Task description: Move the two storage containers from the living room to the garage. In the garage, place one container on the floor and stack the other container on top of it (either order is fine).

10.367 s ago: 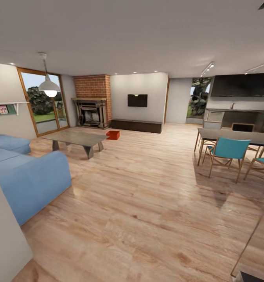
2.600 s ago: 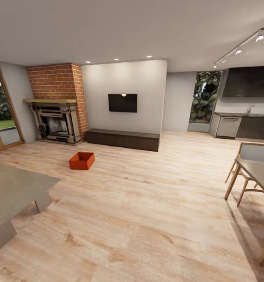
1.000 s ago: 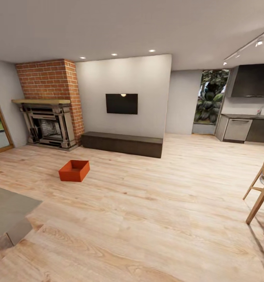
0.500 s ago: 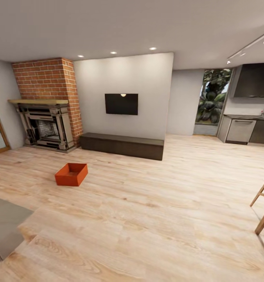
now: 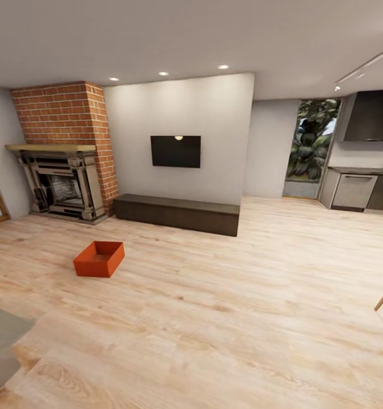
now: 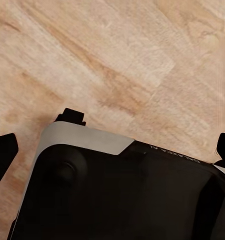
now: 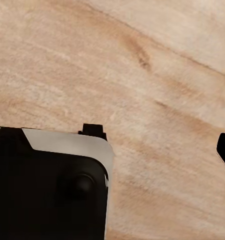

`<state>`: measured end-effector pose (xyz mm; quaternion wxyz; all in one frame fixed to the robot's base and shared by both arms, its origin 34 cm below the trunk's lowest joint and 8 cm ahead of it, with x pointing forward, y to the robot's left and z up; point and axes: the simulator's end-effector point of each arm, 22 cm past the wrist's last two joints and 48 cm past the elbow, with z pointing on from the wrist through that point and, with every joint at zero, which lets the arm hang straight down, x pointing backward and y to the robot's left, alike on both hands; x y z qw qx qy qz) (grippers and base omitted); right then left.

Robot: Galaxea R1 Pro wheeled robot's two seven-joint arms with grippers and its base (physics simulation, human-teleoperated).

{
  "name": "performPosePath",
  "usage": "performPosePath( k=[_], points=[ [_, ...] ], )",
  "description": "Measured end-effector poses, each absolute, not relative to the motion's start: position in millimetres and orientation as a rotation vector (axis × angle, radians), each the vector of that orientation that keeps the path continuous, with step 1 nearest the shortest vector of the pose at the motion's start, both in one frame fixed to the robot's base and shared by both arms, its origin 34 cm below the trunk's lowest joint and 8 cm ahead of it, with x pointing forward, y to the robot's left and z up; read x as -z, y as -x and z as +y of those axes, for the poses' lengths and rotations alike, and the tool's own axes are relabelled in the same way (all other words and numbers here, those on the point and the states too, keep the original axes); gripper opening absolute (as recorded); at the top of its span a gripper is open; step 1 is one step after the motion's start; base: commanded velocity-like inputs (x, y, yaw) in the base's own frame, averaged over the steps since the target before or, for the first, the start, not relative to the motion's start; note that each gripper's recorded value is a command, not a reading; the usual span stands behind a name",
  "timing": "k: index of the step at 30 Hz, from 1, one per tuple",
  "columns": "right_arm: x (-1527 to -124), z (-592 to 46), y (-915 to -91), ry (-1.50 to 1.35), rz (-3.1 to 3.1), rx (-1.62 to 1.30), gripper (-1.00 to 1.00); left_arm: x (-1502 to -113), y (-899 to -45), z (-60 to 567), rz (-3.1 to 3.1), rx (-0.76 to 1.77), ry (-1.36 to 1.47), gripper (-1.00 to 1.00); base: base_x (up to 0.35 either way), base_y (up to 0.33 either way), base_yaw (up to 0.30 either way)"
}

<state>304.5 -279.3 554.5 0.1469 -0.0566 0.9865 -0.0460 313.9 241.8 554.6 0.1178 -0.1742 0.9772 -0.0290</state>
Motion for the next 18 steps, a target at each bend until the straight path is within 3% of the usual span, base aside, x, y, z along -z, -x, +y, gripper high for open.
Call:
performPosePath(
  k=[18],
  points=[
    [-554.6, -282.5, -304.5, 0.166, 2.839, 0.137, 1.00, -554.7, -314.2, 240.6, 2.858, 0.087, 0.507, 1.00, 0.324, 0.000, 0.000]
  ],
)
